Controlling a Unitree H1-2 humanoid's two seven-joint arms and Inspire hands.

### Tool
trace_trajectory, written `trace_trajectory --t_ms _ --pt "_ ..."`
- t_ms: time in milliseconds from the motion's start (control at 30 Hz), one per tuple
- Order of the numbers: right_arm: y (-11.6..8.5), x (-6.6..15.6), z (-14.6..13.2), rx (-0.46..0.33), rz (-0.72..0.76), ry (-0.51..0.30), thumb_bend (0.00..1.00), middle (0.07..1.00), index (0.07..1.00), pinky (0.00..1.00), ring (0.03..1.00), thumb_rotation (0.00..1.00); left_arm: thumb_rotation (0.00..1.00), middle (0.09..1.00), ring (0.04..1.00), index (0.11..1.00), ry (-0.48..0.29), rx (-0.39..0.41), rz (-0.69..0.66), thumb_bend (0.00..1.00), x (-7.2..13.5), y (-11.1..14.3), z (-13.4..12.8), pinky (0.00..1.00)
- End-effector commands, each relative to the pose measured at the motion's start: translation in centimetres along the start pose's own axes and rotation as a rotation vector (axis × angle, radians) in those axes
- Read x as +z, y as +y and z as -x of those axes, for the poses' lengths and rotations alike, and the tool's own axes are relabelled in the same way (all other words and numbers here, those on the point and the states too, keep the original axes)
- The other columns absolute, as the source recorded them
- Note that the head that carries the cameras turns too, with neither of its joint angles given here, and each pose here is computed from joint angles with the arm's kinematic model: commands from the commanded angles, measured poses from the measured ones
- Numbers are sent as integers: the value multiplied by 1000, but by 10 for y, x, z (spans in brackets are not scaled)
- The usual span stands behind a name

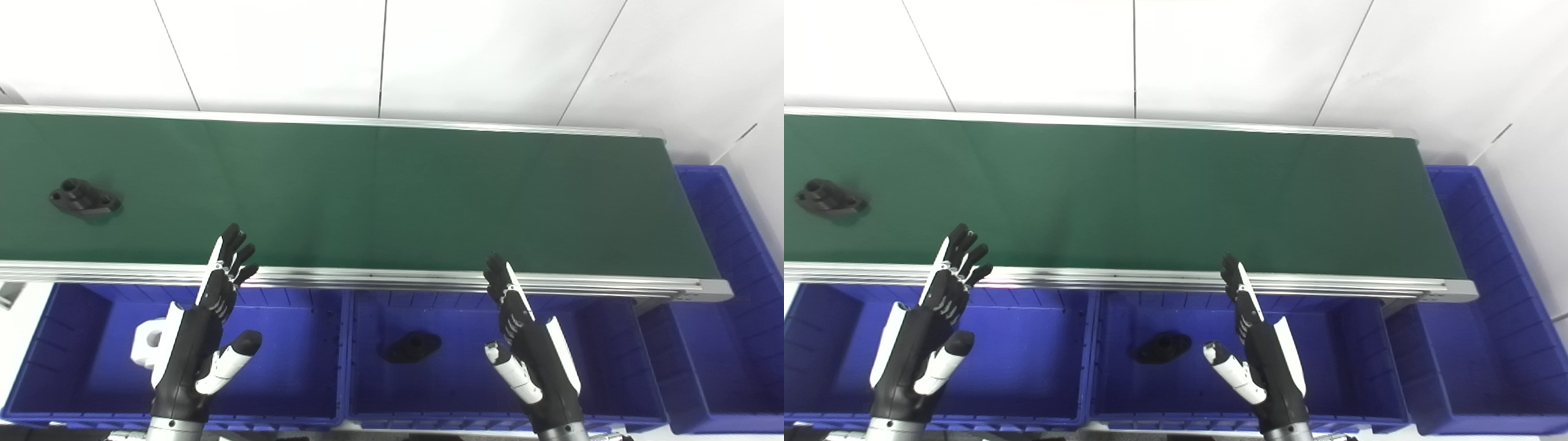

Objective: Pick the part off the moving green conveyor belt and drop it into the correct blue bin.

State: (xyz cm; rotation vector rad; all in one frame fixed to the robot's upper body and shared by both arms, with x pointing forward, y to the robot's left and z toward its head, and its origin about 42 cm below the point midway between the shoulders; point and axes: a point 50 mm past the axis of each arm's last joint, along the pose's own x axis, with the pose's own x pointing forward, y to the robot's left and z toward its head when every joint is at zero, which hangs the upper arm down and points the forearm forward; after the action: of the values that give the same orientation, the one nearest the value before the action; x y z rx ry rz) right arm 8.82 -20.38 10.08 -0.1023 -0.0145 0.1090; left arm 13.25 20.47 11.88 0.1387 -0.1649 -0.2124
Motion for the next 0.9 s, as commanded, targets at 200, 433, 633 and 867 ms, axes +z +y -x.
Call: trace_trajectory --t_ms 200,433,633,867 --pt "0 11 -1 -2 -3 -42 835 1000 1000 1000 1000 828 842 997 959 1000 -46 -2 -10 798 10 1 -2 899" --pt "0 10 -1 -4 -5 -41 837 1000 1000 1000 1000 822 836 997 961 1000 -48 -2 -6 798 10 1 -2 902" --pt "0 10 -1 -3 -9 -41 831 1000 1000 1000 1000 819 839 996 959 1000 -49 -2 -12 796 10 1 -2 897" --pt "0 10 -1 -3 -6 -41 831 1000 1000 1000 1000 822 840 996 958 1000 -48 -3 -10 799 11 1 -2 894"
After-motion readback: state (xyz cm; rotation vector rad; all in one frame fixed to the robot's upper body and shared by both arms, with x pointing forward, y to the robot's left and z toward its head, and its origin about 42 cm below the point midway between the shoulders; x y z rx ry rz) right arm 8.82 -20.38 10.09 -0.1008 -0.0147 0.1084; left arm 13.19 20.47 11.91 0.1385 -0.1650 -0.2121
